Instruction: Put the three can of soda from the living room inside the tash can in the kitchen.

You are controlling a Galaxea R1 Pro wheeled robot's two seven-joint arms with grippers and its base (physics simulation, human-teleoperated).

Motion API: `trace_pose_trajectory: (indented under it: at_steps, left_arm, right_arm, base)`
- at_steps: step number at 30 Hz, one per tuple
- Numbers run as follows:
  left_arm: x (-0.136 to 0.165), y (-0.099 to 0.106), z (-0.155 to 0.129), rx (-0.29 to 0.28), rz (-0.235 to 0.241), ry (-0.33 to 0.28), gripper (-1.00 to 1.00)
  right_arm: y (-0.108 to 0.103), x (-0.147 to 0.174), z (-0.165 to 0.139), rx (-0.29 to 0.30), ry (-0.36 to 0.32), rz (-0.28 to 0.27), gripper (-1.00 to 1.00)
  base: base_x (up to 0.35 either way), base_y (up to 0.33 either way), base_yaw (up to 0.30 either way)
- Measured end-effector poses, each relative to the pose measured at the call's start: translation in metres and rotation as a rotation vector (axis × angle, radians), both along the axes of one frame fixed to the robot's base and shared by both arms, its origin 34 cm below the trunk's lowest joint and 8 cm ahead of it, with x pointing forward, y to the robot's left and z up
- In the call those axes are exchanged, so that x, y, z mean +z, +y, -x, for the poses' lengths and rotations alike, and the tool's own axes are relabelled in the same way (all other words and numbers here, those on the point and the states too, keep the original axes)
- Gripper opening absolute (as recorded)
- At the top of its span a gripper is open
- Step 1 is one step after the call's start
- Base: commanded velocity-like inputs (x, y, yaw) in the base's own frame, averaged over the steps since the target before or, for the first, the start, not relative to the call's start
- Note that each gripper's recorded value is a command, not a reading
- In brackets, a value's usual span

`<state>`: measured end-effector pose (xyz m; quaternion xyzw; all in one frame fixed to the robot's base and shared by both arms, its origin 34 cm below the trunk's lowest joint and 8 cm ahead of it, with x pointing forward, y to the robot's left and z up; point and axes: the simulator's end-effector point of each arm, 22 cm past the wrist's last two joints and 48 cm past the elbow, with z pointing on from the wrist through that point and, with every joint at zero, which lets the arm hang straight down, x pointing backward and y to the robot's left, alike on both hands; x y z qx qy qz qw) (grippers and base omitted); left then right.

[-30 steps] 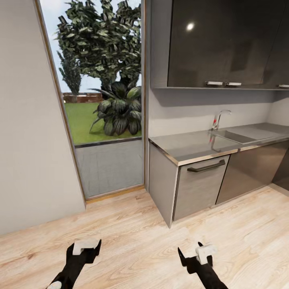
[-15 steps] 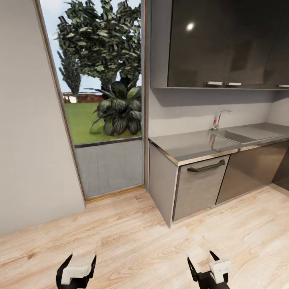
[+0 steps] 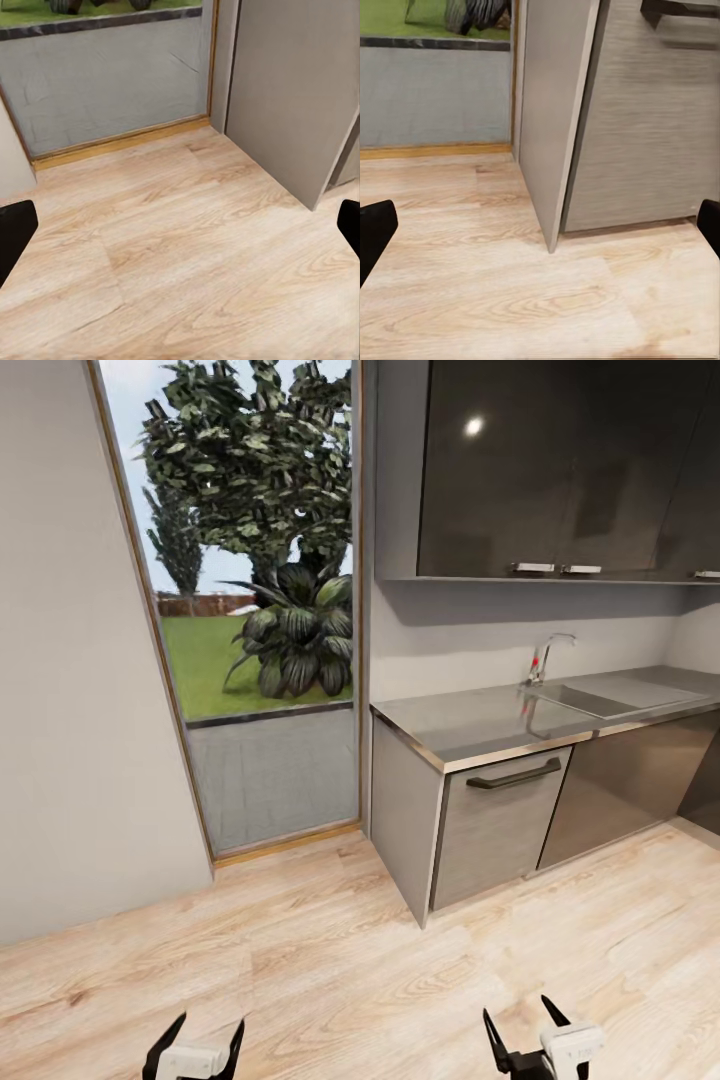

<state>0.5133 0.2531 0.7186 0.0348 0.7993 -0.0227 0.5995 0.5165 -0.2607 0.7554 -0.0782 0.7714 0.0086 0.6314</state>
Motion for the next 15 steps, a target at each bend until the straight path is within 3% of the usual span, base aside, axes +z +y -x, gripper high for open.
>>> trace_pose_trajectory:
  at_steps: [10,15]
  left_arm:
    - [-0.003,0.000,0.001,0.001,-0.001,0.007,1.00]
    - [-0.003,0.000,0.001,0.001,0.000,0.007,1.00]
  right_arm:
    - [0.003,-0.007,0.003,-0.002,0.017,-0.003,1.00]
    - [0.003,-0.011,0.004,-0.005,0.026,-0.005,1.00]
  base:
    - [0.000,0.000,-0.003]
    - [0.000,0.000,-0.120]
